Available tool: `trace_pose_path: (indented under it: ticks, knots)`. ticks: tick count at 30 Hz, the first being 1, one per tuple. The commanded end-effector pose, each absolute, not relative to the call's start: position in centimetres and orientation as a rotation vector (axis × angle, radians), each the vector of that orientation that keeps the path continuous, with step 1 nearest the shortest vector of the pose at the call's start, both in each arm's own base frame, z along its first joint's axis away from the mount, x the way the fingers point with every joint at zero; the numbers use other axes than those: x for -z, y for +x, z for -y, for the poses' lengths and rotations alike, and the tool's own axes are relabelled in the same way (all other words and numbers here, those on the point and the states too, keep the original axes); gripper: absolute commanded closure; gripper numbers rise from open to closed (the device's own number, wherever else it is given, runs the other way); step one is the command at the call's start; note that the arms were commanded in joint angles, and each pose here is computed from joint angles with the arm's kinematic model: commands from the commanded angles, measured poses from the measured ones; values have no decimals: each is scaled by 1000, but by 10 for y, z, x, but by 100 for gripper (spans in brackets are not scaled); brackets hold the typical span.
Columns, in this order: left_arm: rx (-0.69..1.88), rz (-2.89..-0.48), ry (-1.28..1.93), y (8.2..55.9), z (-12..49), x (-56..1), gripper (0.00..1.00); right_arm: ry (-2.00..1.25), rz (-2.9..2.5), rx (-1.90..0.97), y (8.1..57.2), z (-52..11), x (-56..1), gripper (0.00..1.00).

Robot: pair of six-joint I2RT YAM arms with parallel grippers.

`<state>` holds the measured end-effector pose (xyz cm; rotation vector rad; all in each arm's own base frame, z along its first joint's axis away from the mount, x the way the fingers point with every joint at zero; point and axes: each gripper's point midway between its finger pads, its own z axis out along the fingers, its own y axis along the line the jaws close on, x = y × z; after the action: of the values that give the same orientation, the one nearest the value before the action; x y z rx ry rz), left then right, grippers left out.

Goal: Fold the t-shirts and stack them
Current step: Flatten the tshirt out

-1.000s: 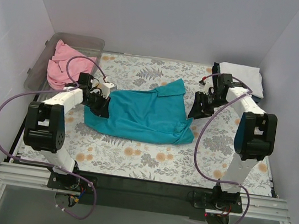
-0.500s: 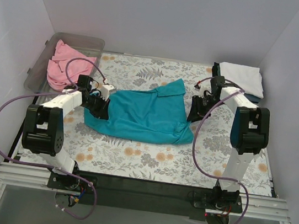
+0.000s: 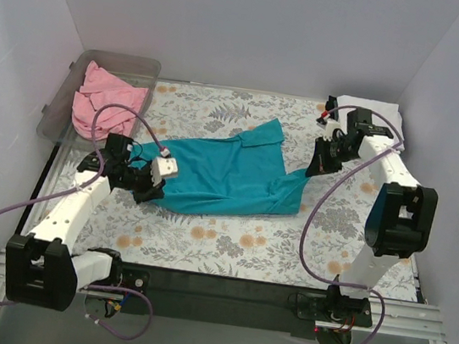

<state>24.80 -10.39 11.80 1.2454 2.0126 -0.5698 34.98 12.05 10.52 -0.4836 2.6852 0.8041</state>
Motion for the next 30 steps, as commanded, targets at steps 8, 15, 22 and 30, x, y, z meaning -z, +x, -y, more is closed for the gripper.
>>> trace_pose_path:
  ticks: [8, 15, 22, 30]
  knots:
    - [530, -1947, 1700, 158, 85, -86, 46, -670, -2627, -801, 320, -113, -116, 99]
    - [759, -2238, 1163, 230, 106, -115, 68, -724, -2690, -784, 289, -105, -93, 99]
    - [888, -2275, 1081, 269, 122, -98, 58, -741, -2686, -765, 284, -102, -93, 99]
    - [951, -2291, 1239, 227, 133, -83, 100, -739, -2687, -758, 293, -102, -93, 99]
